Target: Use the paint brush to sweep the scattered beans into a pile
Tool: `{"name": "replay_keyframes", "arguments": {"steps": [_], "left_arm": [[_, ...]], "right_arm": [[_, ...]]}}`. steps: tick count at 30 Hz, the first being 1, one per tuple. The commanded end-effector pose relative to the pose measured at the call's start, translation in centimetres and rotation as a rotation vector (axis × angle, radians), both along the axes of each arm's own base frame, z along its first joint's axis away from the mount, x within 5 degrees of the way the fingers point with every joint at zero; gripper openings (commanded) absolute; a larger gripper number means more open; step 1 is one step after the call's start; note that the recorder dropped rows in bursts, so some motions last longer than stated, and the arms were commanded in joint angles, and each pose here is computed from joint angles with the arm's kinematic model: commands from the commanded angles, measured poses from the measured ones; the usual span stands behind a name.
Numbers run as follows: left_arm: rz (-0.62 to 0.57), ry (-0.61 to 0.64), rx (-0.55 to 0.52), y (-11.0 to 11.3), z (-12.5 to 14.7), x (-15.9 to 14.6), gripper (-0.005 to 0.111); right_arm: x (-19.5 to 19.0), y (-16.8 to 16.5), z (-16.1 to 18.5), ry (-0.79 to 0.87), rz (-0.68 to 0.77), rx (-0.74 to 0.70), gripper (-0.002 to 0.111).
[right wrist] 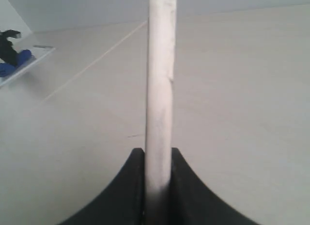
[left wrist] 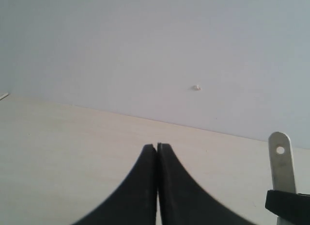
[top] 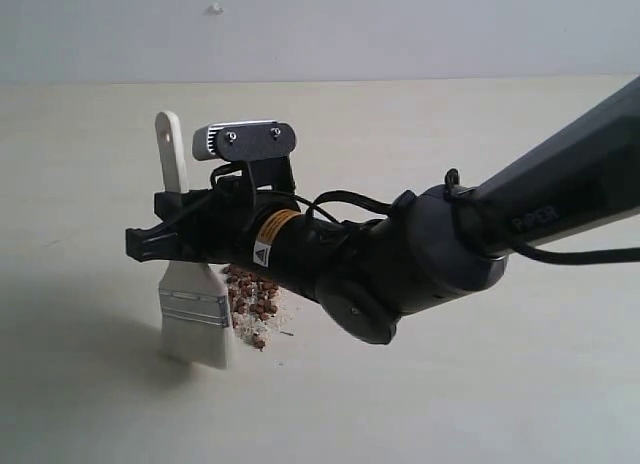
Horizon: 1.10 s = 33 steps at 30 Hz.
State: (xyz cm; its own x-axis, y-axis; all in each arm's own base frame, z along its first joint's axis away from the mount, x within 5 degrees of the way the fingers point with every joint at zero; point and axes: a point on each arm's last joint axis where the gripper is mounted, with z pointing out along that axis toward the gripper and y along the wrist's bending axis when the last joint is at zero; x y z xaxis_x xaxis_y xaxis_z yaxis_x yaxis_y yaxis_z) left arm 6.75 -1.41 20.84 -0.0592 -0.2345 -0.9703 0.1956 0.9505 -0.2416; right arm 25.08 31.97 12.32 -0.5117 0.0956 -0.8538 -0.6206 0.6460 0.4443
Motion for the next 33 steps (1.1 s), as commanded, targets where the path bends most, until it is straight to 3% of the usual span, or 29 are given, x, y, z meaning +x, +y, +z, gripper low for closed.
{"name": "replay_keyframes", "arguments": {"steps": [1,14,27,33], "left_arm": [[-0.005,-0.004,-0.008,0.0,0.0,-0.1,0.0],[-0.005,-0.004,-0.008,0.0,0.0,-0.1,0.0],[-0.005,-0.004,-0.008,0.0,0.0,-0.1,0.0],[-0.005,-0.004,-0.008,0.0,0.0,-0.1,0.0]], "right_arm": [[0.5,-0.5,-0.2,-0.003,-0.073,-0.063,0.0],[1.1,-1.1,0.7,-0.089,-0.139,-0.116,0.0],[0.2,-1.7,7.8,-0.134,-0.111,-0.029,0.0],[-1.4,-2.0,8.1,-0.094,0.057,-0.251,0.0]]}}
